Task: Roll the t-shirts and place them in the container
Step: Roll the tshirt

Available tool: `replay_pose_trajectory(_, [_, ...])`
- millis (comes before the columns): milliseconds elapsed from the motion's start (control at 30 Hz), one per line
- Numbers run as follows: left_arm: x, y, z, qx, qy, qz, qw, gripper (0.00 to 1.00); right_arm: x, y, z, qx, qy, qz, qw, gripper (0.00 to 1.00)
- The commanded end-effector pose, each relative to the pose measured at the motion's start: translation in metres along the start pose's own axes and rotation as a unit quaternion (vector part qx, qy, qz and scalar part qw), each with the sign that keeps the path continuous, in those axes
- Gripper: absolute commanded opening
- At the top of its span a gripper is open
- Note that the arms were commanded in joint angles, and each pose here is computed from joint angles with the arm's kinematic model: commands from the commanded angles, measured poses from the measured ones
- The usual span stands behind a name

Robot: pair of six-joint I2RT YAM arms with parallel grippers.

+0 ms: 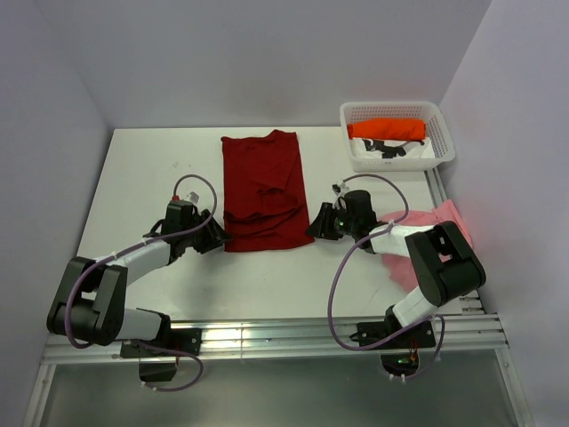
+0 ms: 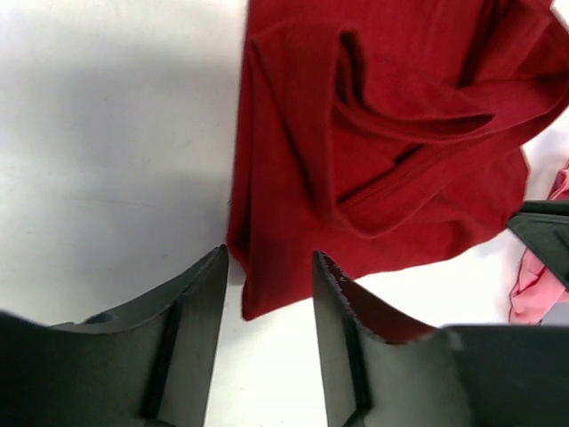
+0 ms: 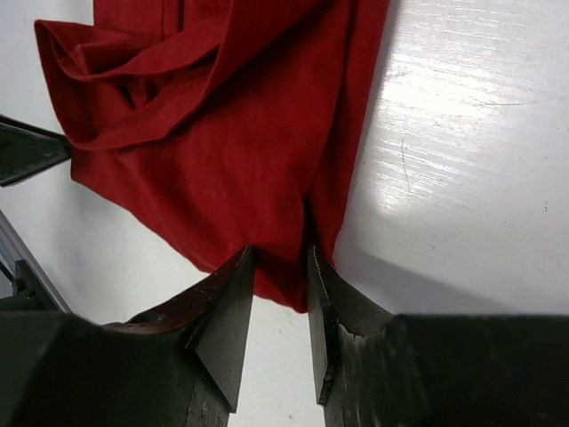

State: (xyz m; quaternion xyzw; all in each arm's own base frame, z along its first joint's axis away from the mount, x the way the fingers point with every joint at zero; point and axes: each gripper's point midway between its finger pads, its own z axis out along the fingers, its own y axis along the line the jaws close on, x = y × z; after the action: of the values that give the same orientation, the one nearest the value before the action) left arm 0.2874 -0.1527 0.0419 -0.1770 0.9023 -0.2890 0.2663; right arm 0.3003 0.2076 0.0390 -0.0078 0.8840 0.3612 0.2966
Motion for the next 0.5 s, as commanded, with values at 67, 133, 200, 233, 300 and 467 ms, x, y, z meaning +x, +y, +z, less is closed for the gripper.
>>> replay_pose_trajectory(67, [0.011, 0.001, 0.0, 0.017, 0.011, 0.013, 1.0, 0.41, -0.006, 0.012, 0.0, -0.028, -0.013, -0.014, 0.999, 0.37])
replay_pose_trajectory(133, [0.013, 0.003, 0.001, 0.016, 0.013, 0.012, 1.0, 0.41, -0.004, 0.012, 0.0, -0.029, -0.011, -0.014, 0.999, 0.36])
replay_pose_trajectory(200, [0.018, 0.008, 0.001, 0.013, 0.015, 0.01, 1.0, 0.42, -0.001, 0.012, -0.001, -0.032, -0.008, -0.012, 0.999, 0.38])
replay_pose_trajectory(233, [0.018, 0.007, 0.001, 0.018, 0.012, 0.009, 1.0, 0.42, -0.001, 0.012, -0.001, -0.032, -0.009, -0.011, 0.999, 0.39])
replay_pose_trajectory(300, [0.021, 0.005, 0.001, 0.026, 0.016, 0.005, 1.0, 0.42, 0.001, 0.012, 0.0, -0.034, -0.005, -0.011, 0.999, 0.4])
replay_pose_trajectory(467, [0.022, 0.0, 0.006, 0.035, 0.023, 0.007, 0.999, 0.41, 0.009, 0.006, 0.001, -0.025, 0.008, -0.003, 1.0, 0.4])
